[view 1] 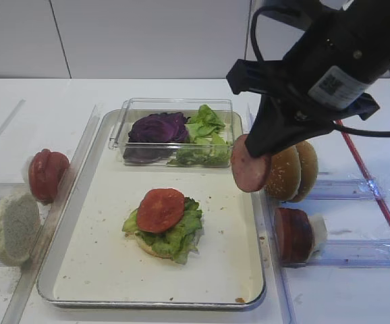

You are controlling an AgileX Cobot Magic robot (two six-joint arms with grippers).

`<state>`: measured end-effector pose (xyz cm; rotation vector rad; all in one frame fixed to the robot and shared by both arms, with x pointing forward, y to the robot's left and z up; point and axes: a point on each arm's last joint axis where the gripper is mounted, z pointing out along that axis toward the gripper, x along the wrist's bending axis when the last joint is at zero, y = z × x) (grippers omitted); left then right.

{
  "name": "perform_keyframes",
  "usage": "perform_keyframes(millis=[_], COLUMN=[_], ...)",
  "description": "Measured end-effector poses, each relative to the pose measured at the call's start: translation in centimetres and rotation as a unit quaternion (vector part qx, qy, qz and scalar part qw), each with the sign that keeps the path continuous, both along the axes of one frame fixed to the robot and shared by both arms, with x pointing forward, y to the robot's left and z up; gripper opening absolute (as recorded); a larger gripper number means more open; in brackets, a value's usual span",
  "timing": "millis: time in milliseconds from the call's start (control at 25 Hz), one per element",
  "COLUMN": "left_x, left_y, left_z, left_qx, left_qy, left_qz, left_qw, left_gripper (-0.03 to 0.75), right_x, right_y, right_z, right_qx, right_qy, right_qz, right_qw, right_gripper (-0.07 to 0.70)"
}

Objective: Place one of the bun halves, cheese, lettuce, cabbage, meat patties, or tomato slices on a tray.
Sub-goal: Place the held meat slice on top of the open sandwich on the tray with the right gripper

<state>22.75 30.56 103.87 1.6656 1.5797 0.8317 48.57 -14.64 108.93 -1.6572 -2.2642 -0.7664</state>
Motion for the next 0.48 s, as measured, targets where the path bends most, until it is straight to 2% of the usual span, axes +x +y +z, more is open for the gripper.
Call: perform_keyframes(millis=[240, 480], left_x=[0.0, 0.0], left_y=[0.0, 0.0], left_z=[0.0, 0.0], left_qx=[0.0, 0.0], left_qy=[0.0, 0.0], left_qz=[0.0, 0.0], left_qw=[1.0, 1.0], left_gripper=[0.492, 0.492], right_x=[0.3, 0.8], right_y=[0.5, 1.7], right_z=[0.1, -0.3], right_qx=[0.028, 0.08], right_qy=[-0.013, -0.002], right_qz=[0.003, 0.033], right_qw=[0.9995, 0.9962], right_gripper=[0.107, 0.107])
